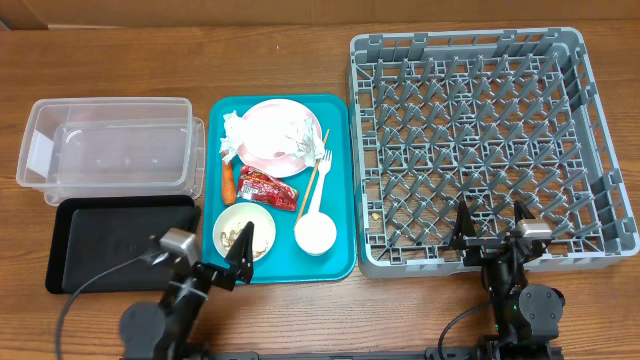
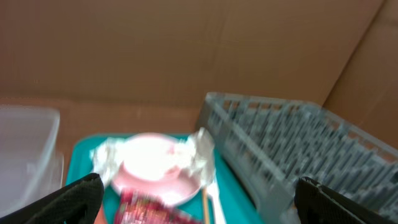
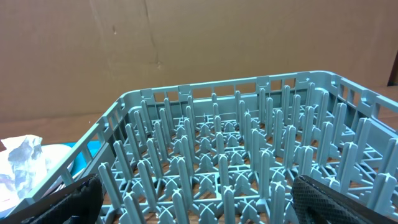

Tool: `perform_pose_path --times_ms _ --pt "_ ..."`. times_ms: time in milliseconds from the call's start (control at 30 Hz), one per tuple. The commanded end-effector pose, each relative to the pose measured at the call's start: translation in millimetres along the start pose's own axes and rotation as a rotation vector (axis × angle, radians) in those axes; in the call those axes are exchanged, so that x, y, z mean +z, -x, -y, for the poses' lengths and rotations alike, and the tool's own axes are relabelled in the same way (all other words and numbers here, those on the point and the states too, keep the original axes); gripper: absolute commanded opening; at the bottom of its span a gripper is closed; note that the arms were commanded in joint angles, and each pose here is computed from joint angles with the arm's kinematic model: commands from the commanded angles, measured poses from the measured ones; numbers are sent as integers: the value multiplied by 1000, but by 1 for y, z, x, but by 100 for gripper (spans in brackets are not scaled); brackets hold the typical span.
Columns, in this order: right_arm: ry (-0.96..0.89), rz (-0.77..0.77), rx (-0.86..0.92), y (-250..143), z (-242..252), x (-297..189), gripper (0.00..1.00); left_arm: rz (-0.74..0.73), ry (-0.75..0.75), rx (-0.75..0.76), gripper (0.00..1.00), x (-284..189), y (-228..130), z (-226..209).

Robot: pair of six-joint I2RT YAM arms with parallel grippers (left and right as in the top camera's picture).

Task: Sort waste into correct bins and load items into the dishwasher
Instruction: 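Move the left gripper over the white rice bowl on the teal tray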

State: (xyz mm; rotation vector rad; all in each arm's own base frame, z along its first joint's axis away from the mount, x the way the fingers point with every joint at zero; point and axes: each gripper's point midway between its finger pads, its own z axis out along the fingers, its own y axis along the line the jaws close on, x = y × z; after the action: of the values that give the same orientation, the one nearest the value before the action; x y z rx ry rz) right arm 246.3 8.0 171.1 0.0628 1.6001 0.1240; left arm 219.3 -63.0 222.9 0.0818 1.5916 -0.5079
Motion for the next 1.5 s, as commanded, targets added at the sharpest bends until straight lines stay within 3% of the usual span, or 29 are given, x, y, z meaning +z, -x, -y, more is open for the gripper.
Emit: perform_pose_path --times_ms 0,233,500,633,967,1267,1400,1467 --pt "-5 6 -3 -1 1 0 100 58 -51 26 100 -15 50 26" --pt "-5 5 -3 -2 1 0 100 -65 -48 -13 100 -12 81 39" --pt "-5 5 -3 -2 1 0 100 -363 34 -142 100 17 103 33" --pt "-5 6 -3 -1 1 0 100 -550 89 -235 100 30 85 23" --pt "-5 5 -3 -2 1 0 100 -985 200 -405 100 38 -2 -3" --pt "-5 5 -3 -2 1 0 100 -1069 209 -434 100 57 -27 -13" --pt "-5 5 -3 -2 1 0 100 -1064 143 -457 100 70 -30 -8" --pt "-5 6 -3 -1 1 0 100 -1080 119 -475 90 71 -33 -3"
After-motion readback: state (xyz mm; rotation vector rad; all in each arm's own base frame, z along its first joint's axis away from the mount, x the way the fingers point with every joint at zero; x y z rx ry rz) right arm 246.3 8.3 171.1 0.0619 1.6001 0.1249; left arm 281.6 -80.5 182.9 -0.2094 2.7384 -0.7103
